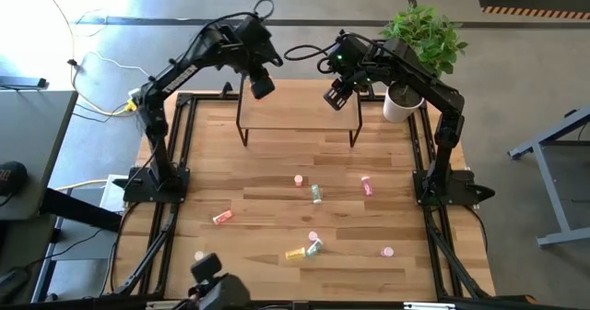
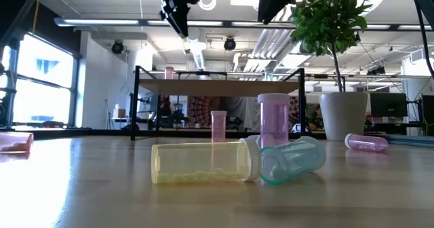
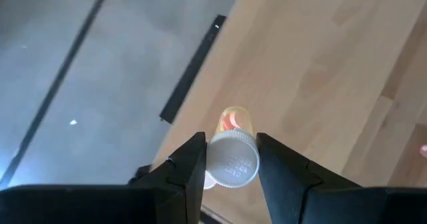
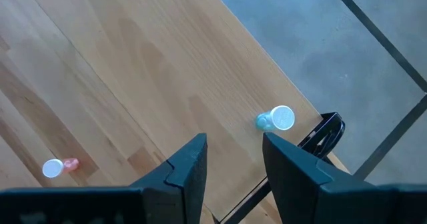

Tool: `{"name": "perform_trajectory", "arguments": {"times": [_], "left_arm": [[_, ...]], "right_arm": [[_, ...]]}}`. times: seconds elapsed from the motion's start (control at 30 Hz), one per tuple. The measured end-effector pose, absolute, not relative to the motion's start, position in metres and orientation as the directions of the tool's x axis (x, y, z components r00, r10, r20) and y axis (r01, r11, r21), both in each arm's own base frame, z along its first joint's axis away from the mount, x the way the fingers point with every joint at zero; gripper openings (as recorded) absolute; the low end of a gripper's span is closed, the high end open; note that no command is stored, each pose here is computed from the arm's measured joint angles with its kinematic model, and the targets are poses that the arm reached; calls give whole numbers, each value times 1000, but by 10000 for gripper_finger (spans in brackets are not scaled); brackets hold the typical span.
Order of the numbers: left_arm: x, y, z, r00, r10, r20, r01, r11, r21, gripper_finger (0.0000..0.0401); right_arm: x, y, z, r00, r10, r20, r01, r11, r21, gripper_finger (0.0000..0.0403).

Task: Pick and place medicine bottles onto shelf by color
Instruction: Put the top yellow pill bottle on the shelf

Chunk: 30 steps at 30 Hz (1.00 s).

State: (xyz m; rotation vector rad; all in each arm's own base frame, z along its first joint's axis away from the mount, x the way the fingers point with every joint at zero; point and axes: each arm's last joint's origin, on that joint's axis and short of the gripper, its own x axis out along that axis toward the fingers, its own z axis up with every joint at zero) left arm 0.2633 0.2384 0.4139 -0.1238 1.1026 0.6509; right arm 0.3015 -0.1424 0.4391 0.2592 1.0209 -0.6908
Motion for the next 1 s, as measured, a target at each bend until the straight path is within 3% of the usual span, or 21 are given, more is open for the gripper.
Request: {"name": "perform_trajectory", "arguments": {"times": [0.4,1.0], "left_arm": [[295,248,378,246,350,-904,-462,862,208,110],[313,272,341,190,315,-930,-466,863,197,110]], "right_arm": [[301,-142,439,336,-406,-850,638,762,-112,138],[301,-142,439,336,-407,-850,638,762,-112,138]]}}
